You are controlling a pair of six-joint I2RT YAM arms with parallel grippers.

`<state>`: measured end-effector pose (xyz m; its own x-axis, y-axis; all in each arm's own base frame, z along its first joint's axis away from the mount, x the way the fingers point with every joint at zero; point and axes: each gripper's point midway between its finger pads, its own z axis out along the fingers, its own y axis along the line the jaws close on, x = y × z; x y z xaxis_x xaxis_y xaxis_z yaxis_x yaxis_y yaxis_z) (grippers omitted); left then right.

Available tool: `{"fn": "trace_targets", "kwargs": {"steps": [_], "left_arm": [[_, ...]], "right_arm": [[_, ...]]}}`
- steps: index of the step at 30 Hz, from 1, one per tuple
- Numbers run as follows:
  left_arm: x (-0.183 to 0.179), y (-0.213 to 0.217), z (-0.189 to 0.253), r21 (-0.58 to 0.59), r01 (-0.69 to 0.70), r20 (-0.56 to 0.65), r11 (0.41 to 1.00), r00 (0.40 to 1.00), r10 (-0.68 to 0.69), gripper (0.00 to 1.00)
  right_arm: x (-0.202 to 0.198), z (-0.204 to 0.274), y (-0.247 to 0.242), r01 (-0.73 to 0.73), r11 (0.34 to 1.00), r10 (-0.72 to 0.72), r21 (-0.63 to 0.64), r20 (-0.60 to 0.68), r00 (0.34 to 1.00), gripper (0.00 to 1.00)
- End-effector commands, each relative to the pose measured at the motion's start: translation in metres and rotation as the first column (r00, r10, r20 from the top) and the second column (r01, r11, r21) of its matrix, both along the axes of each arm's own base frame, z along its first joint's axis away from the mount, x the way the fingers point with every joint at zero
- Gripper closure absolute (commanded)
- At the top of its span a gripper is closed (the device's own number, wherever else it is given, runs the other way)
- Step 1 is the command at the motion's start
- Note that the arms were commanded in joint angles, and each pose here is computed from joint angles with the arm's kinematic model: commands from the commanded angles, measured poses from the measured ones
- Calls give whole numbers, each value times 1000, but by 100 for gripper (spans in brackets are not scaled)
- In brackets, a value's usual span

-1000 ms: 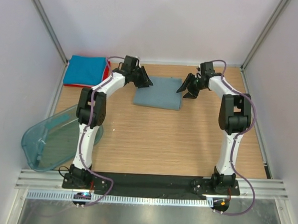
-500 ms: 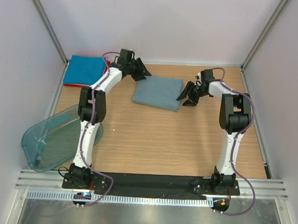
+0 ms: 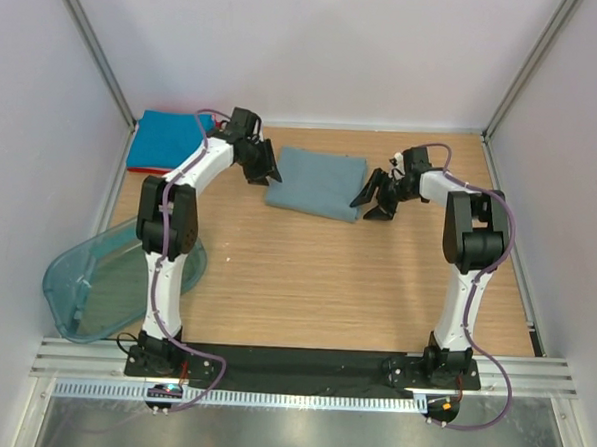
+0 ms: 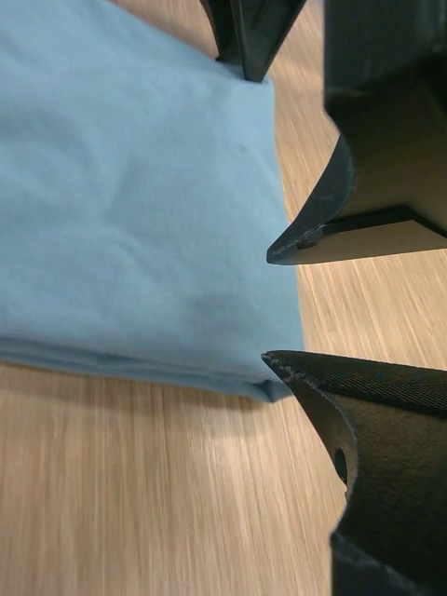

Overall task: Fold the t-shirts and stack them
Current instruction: Fold the tshirt

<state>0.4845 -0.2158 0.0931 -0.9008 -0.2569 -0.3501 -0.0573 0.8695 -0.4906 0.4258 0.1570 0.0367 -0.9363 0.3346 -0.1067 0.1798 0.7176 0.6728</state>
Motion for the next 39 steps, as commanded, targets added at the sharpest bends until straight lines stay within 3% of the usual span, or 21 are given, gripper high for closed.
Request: {"fn": "trace_targets", "kwargs": {"steps": [1, 6, 16, 19, 22, 24, 28, 35, 38, 39], "left_arm": [[-10, 13, -18, 39, 33, -54, 999, 998, -31, 57], [-18, 16, -40, 54, 44, -112, 998, 993, -37, 59], [-22, 19, -58, 78, 67, -155, 995, 986, -55, 59], [-26, 16, -62, 59, 76, -172, 995, 983, -65, 66], [-29, 15, -59, 46, 81, -174, 996, 982, -72, 91], [-32, 13, -55, 31, 77, -180, 997, 981, -70, 100], [-52, 16, -46, 39, 43, -237, 998, 971, -33, 100], [-129, 21, -48, 123, 39, -391, 992, 920, 12, 100], [-151, 18, -38, 141, 60, -407, 988, 914, 3, 87], [-153, 17, -27, 131, 53, -387, 990, 922, 2, 82]], "right_arm": [[10, 29, 14, -38, 997, 32, 67, 92, 995, 35], [13, 21, 17, -36, 997, 31, 72, 77, 997, 37], [-3, 7, 16, -54, 996, 50, 70, 55, 997, 58], [-11, 0, 14, -55, 997, 53, 61, 38, 998, 65], [-19, -4, 12, -54, 997, 52, 55, 24, 998, 78], [-26, -8, 10, -50, 998, 50, 49, 12, 999, 87], [-46, -9, 7, -58, 998, 58, 41, -10, 998, 96], [-104, -18, -13, -76, 994, 68, -73, -107, 992, 95], [-124, -14, -20, -90, 991, 78, -94, -124, 989, 77], [-125, -7, -21, -89, 991, 78, -99, -110, 991, 67]]}}
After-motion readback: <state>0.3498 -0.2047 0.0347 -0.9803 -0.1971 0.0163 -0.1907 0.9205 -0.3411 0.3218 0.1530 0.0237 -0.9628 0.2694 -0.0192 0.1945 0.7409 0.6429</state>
